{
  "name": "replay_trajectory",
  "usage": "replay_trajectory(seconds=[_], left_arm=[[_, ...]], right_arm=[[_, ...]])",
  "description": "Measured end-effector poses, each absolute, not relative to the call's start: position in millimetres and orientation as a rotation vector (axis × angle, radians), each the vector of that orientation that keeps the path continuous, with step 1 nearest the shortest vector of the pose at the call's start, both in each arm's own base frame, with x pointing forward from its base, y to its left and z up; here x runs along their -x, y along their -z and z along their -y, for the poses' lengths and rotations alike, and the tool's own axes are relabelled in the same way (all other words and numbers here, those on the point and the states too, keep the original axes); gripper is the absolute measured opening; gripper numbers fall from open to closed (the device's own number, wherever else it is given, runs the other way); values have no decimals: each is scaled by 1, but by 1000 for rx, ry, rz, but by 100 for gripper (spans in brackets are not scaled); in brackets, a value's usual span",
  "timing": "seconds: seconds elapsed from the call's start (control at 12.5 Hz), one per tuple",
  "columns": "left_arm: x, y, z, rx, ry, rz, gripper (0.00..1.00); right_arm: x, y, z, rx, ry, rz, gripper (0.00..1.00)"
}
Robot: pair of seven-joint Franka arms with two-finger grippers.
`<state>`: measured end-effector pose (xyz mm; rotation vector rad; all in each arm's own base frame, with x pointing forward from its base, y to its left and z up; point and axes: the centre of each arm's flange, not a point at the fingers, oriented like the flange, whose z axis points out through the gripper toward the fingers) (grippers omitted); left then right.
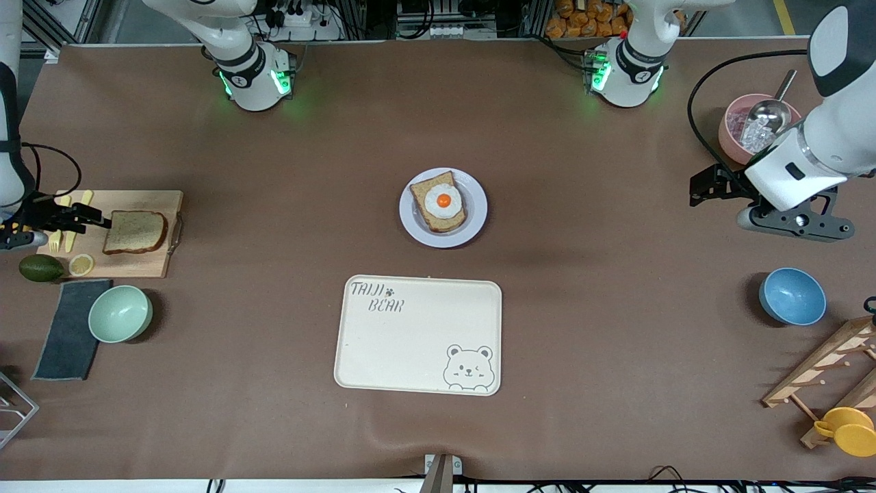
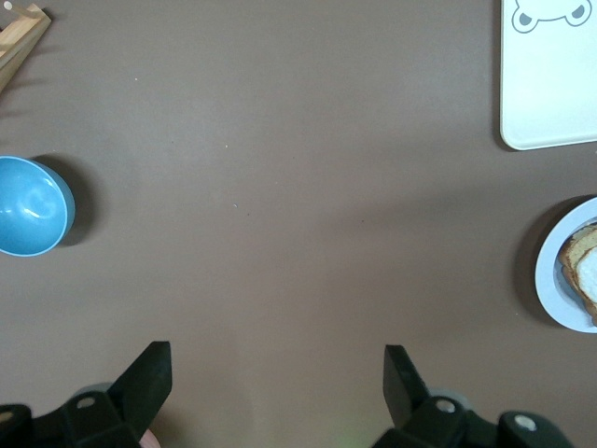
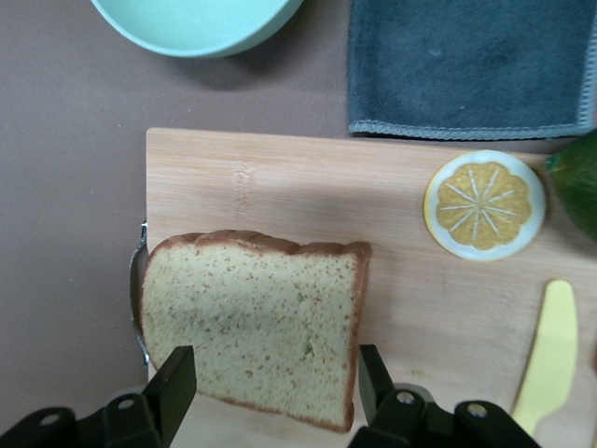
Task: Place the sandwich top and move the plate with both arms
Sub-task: 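Reach the right gripper to the bread slice on the cutting board and grasp it, then lift the bread with the right gripper while the left gripper moves out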
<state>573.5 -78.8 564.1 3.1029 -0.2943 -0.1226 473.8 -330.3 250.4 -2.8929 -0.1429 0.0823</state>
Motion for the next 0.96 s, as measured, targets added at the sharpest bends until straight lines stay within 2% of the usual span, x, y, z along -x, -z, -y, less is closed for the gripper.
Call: replay_trajectory(seconds=[0.24,0.48,0.96], left_arm=[[-574,-563,79,-3103,125,294,100],[-574,-562,79,-3103,128,294,100],[-575,-551,79,-3099,161,293,100]], right_arm=[[-471,-231,337,2893,-63,150,73],[-470,-224,339,2892,-62,135,73],[-461,-207,349,2861,-23,9,60]])
